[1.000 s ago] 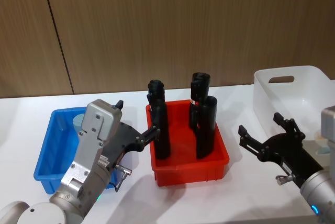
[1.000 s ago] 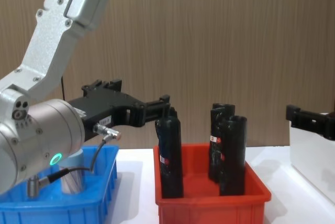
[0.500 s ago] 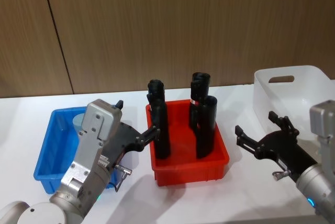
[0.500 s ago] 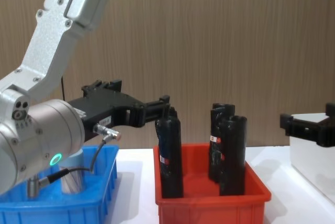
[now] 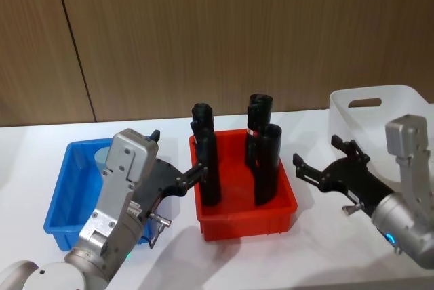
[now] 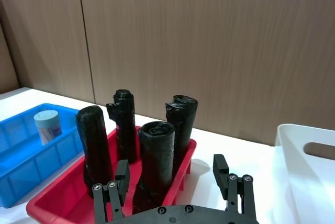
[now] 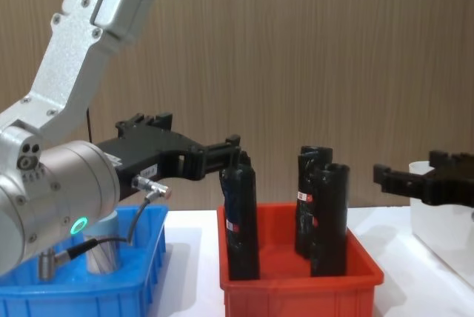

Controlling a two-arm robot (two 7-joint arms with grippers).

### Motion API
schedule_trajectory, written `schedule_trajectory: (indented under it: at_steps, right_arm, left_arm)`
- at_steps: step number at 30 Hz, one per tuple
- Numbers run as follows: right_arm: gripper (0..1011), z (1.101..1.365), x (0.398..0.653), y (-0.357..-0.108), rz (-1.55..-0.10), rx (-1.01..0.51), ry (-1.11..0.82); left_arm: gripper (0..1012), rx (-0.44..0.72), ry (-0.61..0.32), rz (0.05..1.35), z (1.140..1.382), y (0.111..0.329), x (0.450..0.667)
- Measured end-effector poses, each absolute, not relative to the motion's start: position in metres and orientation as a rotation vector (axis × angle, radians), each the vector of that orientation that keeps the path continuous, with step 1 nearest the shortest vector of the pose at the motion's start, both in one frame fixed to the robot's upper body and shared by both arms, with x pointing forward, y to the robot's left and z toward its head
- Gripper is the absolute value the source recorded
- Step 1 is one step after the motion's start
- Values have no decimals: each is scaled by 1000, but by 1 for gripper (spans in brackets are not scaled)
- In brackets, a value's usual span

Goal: Pick the cotton swabs from the blue box and place them into the white box.

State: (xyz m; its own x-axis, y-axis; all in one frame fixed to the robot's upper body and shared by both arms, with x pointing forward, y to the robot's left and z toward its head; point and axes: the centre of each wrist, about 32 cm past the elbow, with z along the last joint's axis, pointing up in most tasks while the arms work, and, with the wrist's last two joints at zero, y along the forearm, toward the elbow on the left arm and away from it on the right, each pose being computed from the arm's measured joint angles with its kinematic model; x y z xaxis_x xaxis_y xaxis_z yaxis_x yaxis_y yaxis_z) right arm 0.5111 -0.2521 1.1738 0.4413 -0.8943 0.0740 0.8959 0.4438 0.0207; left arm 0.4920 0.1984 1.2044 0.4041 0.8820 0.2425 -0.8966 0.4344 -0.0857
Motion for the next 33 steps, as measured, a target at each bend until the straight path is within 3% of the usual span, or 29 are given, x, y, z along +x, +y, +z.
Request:
schedule_trajectory:
  at_steps: [15,33]
  right_arm:
    - [1002,1163,562,-256,-994,46,-3]
    - [1002,1154,602,-254,-900,68,37]
  left_arm:
    - [1004,61,-267,1124,1204,198,492]
    - [1004,61,-268,1124,1204,198,492]
